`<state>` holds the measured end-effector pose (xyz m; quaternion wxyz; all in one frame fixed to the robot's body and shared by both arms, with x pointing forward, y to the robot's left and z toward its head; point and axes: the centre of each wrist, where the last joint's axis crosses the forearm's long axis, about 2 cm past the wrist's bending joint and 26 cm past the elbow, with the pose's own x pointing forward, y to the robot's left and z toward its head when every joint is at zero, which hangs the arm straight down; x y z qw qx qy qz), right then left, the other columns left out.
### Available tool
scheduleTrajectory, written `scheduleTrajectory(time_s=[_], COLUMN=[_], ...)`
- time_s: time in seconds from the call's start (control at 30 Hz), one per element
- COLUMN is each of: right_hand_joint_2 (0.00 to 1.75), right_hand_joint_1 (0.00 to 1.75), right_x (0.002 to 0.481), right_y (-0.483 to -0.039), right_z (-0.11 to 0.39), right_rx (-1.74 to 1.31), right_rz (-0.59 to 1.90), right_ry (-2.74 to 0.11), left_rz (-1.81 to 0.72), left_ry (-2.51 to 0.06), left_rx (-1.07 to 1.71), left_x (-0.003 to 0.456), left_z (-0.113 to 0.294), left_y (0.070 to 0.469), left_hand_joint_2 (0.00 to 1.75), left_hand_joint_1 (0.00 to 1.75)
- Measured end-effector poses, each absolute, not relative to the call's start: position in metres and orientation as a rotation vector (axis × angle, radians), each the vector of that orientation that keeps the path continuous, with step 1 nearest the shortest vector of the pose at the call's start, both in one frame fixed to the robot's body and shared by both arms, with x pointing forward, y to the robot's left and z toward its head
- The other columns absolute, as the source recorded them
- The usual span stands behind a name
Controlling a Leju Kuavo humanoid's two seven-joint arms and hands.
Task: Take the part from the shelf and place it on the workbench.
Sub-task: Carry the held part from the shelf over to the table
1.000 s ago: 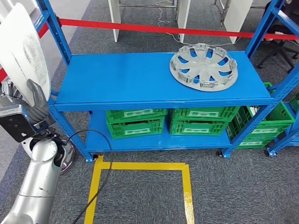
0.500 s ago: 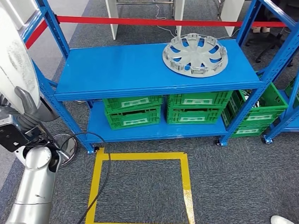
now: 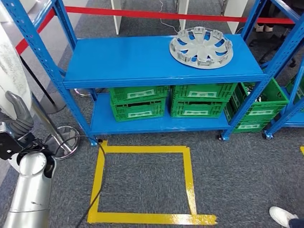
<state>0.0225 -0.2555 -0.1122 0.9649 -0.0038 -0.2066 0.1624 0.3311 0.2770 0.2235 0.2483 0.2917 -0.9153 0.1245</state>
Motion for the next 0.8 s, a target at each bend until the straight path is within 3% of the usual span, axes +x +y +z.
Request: scheduleTrajectory(time_s=[0.8], right_hand_joint_2=[0.0], right_hand_joint_1=[0.0], right_x=[0.026], right_y=[-0.2565], right_z=[-0.1121], right_rx=[0.014], right_rz=[0.324], right_ry=[-0.423], left_rz=[0.316], left_ry=[-2.494], left_rx=[0.85], left_x=[0.3257], left_z=[0.2204], left_y=[0.2843], left_hand_joint_2=[1.75], left_hand_joint_1=[1.75])
